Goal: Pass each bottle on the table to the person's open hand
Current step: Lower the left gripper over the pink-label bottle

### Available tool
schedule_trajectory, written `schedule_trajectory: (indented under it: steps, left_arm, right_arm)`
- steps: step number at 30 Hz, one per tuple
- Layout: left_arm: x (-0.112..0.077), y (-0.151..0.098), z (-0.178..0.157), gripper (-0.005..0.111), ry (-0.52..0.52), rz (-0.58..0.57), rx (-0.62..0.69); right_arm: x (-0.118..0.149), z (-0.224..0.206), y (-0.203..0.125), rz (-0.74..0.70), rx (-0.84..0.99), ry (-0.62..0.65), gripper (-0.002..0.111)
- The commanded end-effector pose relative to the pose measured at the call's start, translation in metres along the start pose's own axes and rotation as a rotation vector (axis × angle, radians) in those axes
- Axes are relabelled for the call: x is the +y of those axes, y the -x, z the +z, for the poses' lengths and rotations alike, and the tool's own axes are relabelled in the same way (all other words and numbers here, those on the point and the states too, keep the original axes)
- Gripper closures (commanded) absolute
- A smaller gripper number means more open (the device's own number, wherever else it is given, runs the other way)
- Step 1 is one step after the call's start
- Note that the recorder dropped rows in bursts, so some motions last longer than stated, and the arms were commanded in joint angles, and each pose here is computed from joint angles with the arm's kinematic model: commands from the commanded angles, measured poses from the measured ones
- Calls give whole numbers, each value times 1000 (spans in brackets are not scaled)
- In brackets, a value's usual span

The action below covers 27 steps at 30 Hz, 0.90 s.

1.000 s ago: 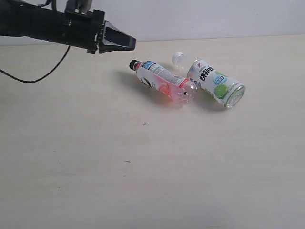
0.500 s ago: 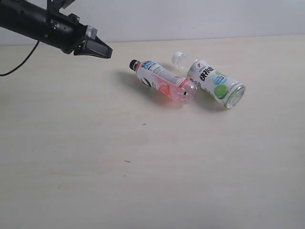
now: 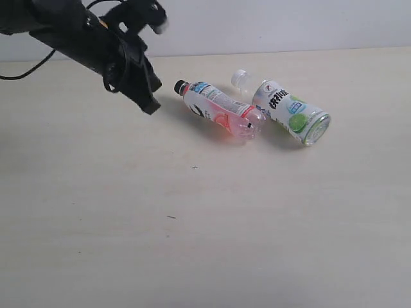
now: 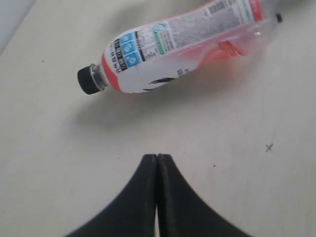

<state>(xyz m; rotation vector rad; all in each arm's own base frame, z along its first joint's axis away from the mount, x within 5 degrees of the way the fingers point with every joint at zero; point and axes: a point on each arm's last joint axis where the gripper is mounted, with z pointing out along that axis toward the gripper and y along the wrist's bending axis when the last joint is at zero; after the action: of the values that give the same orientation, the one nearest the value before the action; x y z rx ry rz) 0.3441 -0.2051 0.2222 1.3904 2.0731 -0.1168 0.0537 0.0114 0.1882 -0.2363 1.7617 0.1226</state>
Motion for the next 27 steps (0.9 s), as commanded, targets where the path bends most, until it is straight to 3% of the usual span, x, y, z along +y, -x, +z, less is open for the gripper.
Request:
schedule_trajectory:
  steps: [1, 5, 9, 14, 17, 21, 27]
  left_arm:
    - [-16, 8, 4, 107, 71, 364, 69]
    - [-24, 17, 10, 107, 115, 675, 64]
    - [-24, 20, 18, 107, 155, 795, 33]
    - [-24, 19, 22, 107, 138, 1031, 65]
    - [-20, 24, 22, 107, 85, 1015, 108]
    - [-11, 46, 15, 107, -92, 938, 167]
    - [-13, 73, 31, 107, -89, 915, 6]
  right_arm:
    - [0, 0, -1, -3, -9, 3, 108]
    - [0, 0, -1, -3, -9, 3, 108]
    - [0, 0, -1, -3, -9, 3, 108]
    - [0, 0, -1, -3, -9, 3, 108]
    - [0, 0, -1, -3, -9, 3, 108]
    - [0, 0, -1, -3, -9, 3, 108]
    - [0, 0, -1, -3, -9, 3, 108]
